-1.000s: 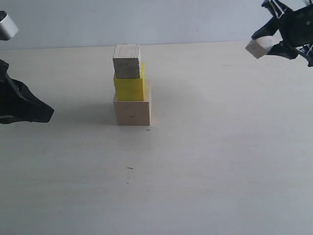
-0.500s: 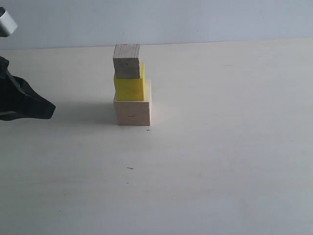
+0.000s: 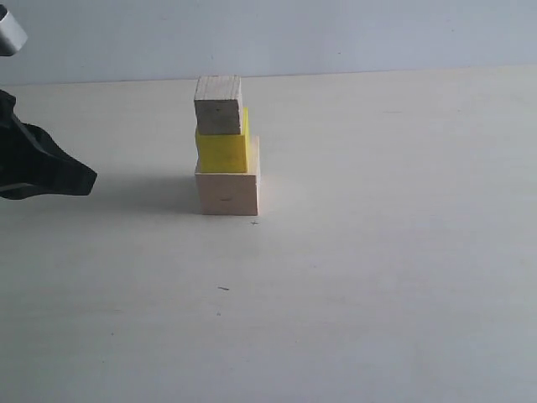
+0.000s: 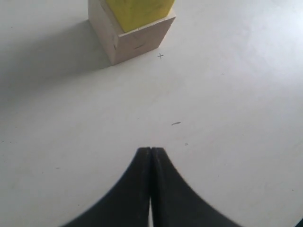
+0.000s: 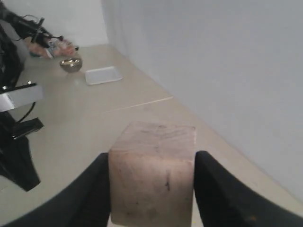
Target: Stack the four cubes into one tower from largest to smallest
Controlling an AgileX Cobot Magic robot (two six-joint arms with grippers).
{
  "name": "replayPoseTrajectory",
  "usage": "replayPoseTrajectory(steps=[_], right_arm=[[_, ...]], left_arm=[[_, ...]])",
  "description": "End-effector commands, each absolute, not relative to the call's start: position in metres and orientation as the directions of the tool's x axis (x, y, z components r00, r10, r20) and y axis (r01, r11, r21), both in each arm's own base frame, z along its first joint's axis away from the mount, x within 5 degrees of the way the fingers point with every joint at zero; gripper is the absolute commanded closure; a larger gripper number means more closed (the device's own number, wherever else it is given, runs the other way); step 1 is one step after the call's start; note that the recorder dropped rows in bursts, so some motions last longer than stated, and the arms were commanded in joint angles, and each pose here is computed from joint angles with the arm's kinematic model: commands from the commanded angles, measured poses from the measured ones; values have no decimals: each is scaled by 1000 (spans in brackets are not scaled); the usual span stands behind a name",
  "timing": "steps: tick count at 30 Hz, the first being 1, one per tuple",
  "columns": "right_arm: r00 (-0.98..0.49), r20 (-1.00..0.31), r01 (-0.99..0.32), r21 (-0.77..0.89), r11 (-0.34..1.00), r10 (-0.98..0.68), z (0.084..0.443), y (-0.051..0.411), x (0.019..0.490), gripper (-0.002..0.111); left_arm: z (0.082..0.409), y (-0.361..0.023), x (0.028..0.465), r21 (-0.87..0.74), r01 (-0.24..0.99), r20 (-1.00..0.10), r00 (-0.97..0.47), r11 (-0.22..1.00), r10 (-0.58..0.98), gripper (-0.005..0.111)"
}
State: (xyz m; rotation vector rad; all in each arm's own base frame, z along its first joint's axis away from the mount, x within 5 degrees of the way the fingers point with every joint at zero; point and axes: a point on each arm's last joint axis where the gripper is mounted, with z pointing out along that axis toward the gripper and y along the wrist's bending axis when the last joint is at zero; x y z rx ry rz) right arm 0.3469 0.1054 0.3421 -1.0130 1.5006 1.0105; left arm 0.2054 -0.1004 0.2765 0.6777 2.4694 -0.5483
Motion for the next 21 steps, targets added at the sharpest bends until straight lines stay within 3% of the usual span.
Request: replayPoseTrajectory(steps=[1,4,9,15,21], right_arm=[[-270,-906,-902,119,415,-326,346,133,346,108],[-356,-820,-842,73,535,-449,353,147,347,108],[-381,-741,-827,4,563,-553,384,172,332,108],[-602,-593,-709,89,700,-534,397,180,319,108],[-652,-577,-666,128,734,-491,398,185,324,108]], left_arm=[[276,-101,205,-252,553,-570,-748,794,340,107],[276,-101,205,-253,554,-569,-748,793,341,107],[276,-101,205,-254,554,-568,-749,793,342,107],[276,-101,205,-253,556,-567,-748,792,344,107],[275,-101,203,-265,559,-552,-756,786,352,107]])
